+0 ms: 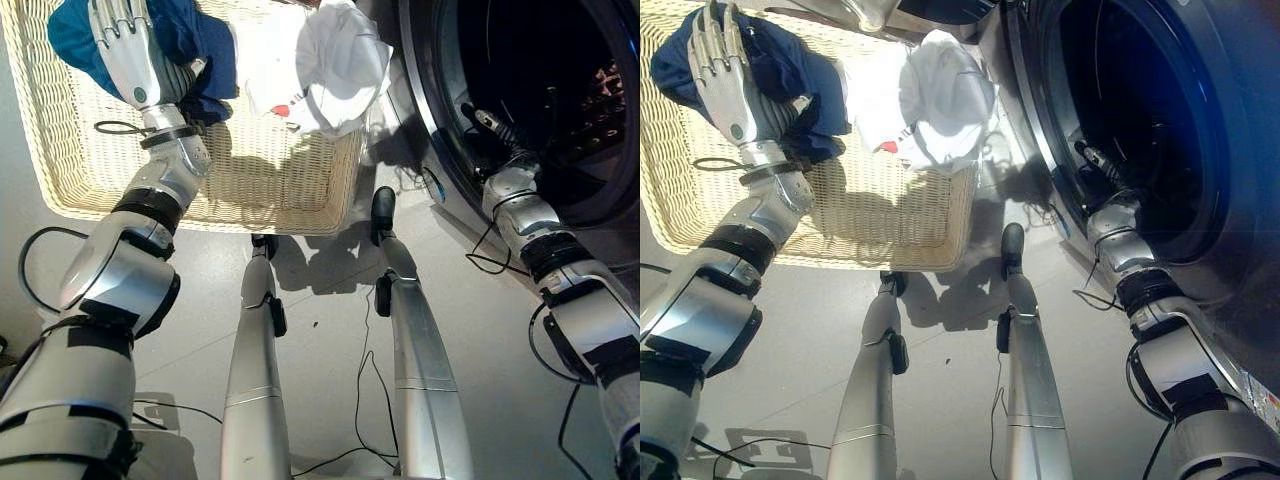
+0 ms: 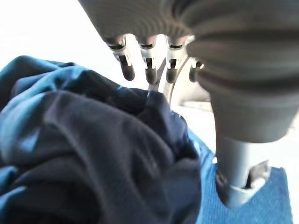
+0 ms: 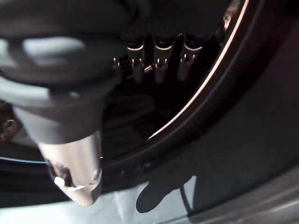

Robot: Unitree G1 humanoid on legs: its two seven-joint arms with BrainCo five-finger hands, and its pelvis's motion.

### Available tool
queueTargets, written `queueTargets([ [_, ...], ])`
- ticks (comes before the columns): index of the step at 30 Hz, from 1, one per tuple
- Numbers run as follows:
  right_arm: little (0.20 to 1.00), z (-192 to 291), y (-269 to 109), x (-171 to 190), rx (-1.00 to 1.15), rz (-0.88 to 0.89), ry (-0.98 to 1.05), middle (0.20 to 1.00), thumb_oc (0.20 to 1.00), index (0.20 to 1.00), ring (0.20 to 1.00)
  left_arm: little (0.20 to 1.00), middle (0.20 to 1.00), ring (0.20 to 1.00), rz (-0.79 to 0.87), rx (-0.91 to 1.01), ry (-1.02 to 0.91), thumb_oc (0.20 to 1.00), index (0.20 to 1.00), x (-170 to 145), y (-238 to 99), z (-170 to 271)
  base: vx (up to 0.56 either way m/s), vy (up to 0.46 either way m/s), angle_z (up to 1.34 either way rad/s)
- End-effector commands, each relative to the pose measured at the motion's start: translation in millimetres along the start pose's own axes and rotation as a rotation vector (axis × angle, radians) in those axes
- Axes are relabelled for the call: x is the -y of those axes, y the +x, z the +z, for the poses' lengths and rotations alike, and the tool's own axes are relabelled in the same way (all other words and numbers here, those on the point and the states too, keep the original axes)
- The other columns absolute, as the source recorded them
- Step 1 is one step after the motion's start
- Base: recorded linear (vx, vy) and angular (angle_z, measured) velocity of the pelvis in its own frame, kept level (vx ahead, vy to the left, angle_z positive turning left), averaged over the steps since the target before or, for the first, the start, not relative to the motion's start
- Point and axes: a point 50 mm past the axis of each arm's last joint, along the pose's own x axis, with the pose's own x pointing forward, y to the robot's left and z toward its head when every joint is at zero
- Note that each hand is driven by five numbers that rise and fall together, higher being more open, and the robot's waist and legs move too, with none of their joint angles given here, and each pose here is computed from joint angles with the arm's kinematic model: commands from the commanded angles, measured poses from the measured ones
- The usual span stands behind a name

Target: Put the clothes into the washing machine.

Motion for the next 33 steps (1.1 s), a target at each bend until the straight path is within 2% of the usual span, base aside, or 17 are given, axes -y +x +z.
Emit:
queueTargets([
  [1, 1.000, 1, -7, -3, 0.017, -0.024, 0.039, 1.000, 1.000, 1.000, 1.000, 1.000, 1.000, 1.000, 0.119, -0.035, 0.005, 1.000, 1.000, -11, 4, -10, 0.00, 0.000, 0.00],
  [8, 1.000, -4, -9, -3, 0.006, -0.025, 0.040, 1.000, 1.000, 1.000, 1.000, 1.000, 1.000, 1.000, 0.021, -0.112, -0.026, 1.000, 1.000, -4, -8, -21, 0.00, 0.000, 0.00],
  [13, 1.000, -3, -8, -1, 0.011, -0.018, 0.043, 1.000, 1.000, 1.000, 1.000, 1.000, 1.000, 1.000, -0.055, -0.114, -0.045, 1.000, 1.000, -1, -6, -21, 0.00, 0.000, 0.00],
  [16, 1.000, 1, -5, 0, 0.020, -0.017, 0.051, 1.000, 1.000, 1.000, 1.000, 1.000, 1.000, 1.000, -0.055, -0.185, -0.080, 1.000, 1.000, -3, 0, -24, 0.00, 0.000, 0.00],
  [24, 1.000, 7, -3, -2, 0.038, 0.000, 0.052, 1.000, 1.000, 1.000, 1.000, 1.000, 1.000, 1.000, -0.277, -0.278, -0.086, 1.000, 1.000, 6, 0, -35, 0.00, 0.012, 0.00],
  [32, 1.000, 16, -1, -1, 0.082, 0.024, 0.058, 1.000, 1.000, 1.000, 1.000, 1.000, 1.000, 1.000, -0.394, -0.308, -0.045, 1.000, 1.000, 6, 13, -37, 0.00, 0.016, 0.00],
  [33, 1.000, 18, -1, -2, 0.087, 0.027, 0.058, 1.000, 1.000, 1.000, 1.000, 0.733, 0.733, 0.733, -0.414, -0.318, -0.033, 0.733, 0.733, 7, 13, -38, 0.00, 0.000, 0.00],
])
